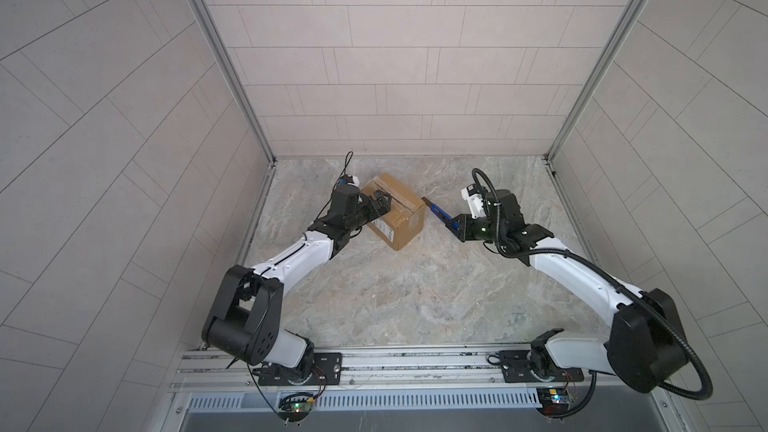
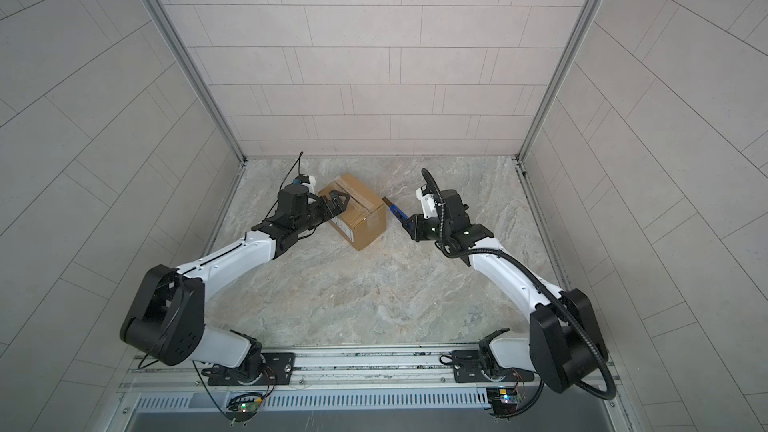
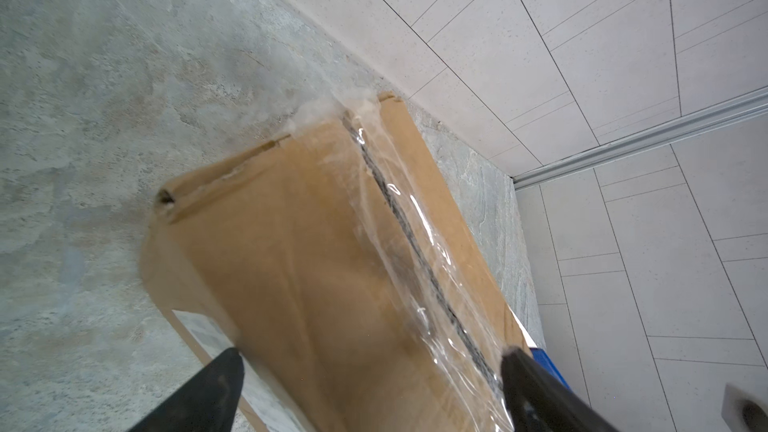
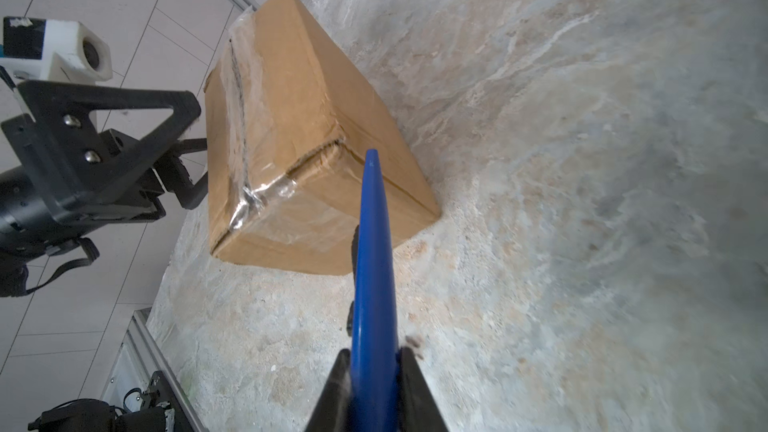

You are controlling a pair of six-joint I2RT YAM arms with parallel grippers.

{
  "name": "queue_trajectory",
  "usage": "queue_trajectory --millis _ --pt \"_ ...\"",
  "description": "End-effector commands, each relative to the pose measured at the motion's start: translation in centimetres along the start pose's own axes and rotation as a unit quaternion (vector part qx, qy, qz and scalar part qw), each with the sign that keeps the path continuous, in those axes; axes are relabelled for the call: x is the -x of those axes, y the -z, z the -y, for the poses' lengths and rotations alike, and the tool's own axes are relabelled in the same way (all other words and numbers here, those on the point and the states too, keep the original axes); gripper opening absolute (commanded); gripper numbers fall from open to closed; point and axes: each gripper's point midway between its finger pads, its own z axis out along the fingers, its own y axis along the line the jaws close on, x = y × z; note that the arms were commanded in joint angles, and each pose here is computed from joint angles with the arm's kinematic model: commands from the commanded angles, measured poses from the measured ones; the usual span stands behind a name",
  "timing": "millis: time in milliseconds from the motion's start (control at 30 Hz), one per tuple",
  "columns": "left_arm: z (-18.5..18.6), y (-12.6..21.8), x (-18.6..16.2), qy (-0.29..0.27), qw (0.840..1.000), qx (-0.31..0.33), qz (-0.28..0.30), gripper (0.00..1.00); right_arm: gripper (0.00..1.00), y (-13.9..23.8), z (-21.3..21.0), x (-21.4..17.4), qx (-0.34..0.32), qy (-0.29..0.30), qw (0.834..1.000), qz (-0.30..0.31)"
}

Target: Unpack the express box

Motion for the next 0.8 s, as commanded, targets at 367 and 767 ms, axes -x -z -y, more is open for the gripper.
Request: queue_trajectory --millis 367,767 --pt "0.3 1.0 0.0 -0.01 1.0 -0.016 0.011 1.0 0.0 5.8 -4.6 -2.0 0.131 -0.101 0.985 0.041" --pt "-2.3 -1.0 -2.1 -0.002 1.0 0.02 -0.019 1.0 0.0 3.9 -4.7 -2.1 0.165 -0.141 0.975 0.045"
